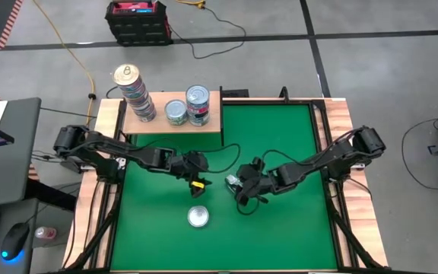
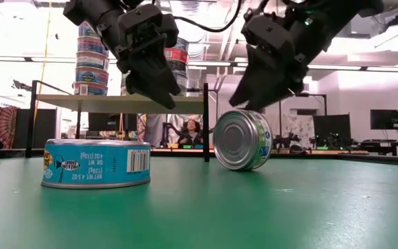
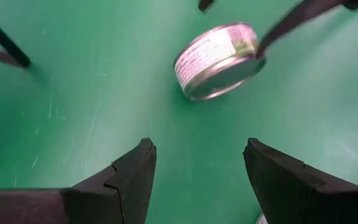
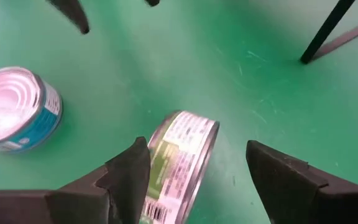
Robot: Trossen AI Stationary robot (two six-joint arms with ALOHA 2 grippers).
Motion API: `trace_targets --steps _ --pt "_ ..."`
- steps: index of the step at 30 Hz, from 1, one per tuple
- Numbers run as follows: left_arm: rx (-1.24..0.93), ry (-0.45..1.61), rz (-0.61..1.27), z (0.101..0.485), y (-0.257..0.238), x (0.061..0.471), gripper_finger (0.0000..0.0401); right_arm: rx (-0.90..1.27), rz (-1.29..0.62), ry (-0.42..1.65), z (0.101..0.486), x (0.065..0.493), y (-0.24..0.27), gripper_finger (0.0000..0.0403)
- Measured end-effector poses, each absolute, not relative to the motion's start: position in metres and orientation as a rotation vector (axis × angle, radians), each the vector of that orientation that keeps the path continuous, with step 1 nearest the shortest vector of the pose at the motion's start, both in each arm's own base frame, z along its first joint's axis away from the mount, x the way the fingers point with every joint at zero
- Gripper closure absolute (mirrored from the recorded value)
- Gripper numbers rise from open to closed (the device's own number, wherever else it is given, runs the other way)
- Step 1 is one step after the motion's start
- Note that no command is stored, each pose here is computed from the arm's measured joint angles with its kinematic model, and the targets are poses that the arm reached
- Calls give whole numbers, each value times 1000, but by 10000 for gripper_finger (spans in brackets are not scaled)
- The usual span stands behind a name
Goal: Stack canned seafood by type on shelf
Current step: Stack the green tuna can on top of the green tuna cans on the shelf
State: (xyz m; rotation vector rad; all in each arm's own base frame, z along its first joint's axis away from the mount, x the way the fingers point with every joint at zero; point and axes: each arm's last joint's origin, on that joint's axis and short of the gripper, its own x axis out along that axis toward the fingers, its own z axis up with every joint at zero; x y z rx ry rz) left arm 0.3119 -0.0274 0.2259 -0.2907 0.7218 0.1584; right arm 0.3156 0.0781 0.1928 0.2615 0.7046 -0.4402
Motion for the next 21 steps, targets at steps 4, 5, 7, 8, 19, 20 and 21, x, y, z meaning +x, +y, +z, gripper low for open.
trace_targets --steps 4,5,7,8,19,20,21 --pt "-309 728 170 226 -27 311 168 263 -449 703 193 315 80 112" --pt "-310 729 171 226 -27 311 168 261 -450 706 193 314 80 112" --pt "-310 726 176 226 -27 311 168 260 -449 709 192 314 81 112" --pt "-309 726 176 226 -27 311 168 260 -449 709 192 314 81 112" --pt "-307 755 180 224 -27 309 168 271 -386 714 199 316 94 112" --pt "-308 754 180 224 -27 309 168 264 -381 710 199 318 98 112" --pt "-313 755 180 224 -27 309 168 250 -390 716 199 318 102 112"
